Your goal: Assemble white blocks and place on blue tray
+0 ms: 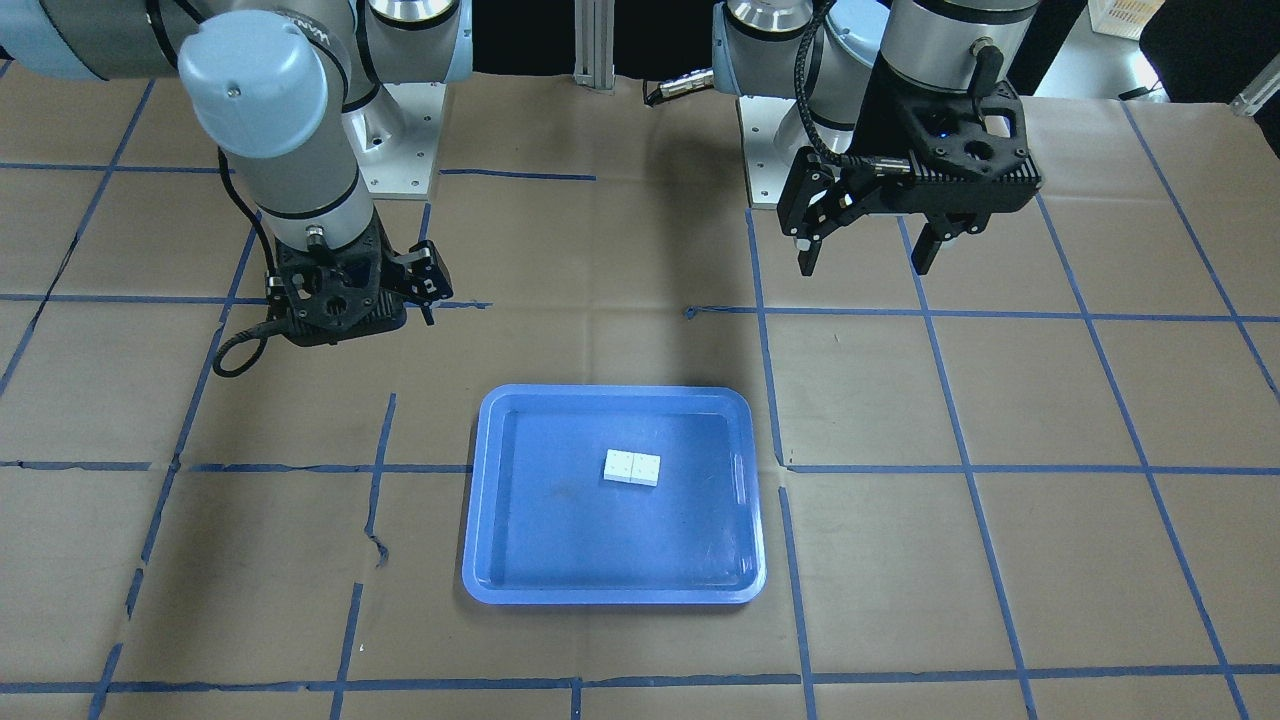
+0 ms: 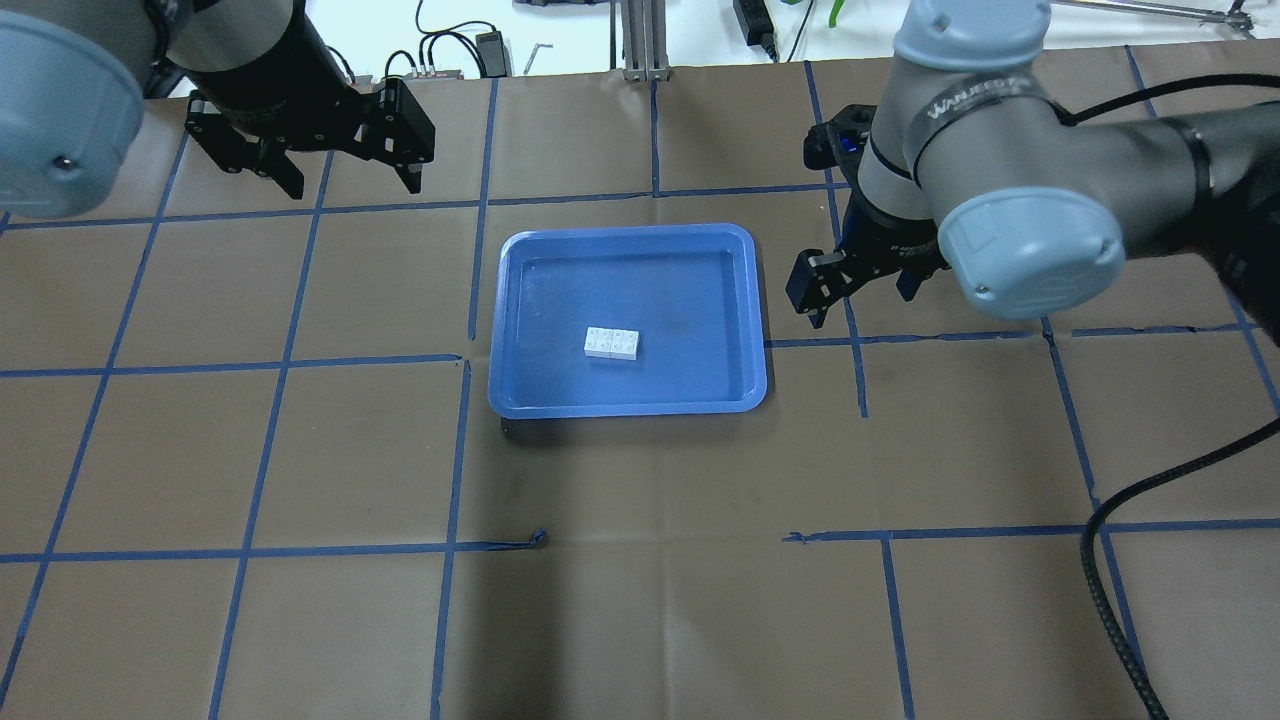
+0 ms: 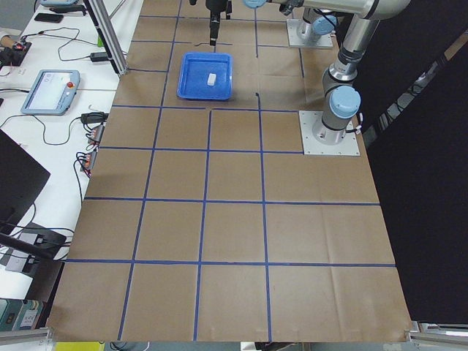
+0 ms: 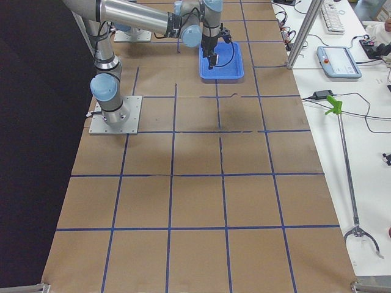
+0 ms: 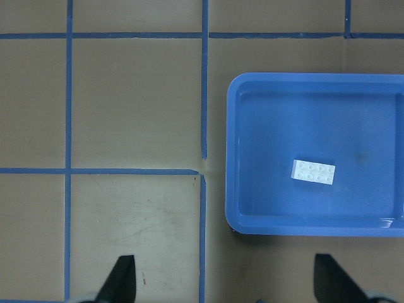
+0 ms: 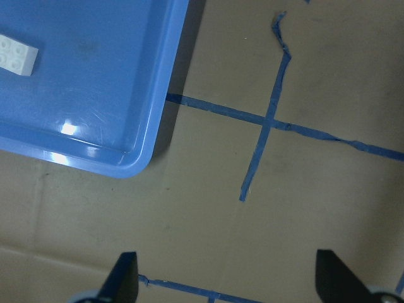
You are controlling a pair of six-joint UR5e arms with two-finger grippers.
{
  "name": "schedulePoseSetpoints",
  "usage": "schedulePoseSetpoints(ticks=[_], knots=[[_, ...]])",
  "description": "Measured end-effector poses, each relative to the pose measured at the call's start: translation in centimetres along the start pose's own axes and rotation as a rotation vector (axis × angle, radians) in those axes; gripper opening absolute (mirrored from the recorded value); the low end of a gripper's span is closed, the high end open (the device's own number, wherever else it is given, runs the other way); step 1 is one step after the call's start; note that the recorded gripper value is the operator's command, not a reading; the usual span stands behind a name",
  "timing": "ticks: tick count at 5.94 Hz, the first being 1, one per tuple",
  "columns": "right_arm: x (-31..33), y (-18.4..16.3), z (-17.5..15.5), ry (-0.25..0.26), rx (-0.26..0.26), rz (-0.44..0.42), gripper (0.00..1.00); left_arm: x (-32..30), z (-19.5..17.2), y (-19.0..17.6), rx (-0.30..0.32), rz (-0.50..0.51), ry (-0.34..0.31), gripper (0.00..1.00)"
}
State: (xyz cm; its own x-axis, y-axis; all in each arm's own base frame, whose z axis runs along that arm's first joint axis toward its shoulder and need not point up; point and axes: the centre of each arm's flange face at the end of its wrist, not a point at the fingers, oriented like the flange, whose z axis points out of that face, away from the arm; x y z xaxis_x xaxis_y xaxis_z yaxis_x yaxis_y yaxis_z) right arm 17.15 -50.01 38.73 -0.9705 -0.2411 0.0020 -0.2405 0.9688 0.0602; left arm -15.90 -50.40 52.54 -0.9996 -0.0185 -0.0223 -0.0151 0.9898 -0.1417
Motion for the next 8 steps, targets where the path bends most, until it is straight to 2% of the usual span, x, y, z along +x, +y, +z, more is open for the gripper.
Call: schedulePoseSetpoints(ticks=[3, 8], knots=[[2.6, 0.1, -4.3, -0.010, -0.034, 0.075, 1.00, 0.0, 0.0, 0.0, 0.000, 0.000, 0.000, 0.99], [3.2, 1.7, -6.4, -0.005, -0.032, 0.154, 1.00, 0.0, 0.0, 0.0, 0.000, 0.000, 0.000, 0.99]])
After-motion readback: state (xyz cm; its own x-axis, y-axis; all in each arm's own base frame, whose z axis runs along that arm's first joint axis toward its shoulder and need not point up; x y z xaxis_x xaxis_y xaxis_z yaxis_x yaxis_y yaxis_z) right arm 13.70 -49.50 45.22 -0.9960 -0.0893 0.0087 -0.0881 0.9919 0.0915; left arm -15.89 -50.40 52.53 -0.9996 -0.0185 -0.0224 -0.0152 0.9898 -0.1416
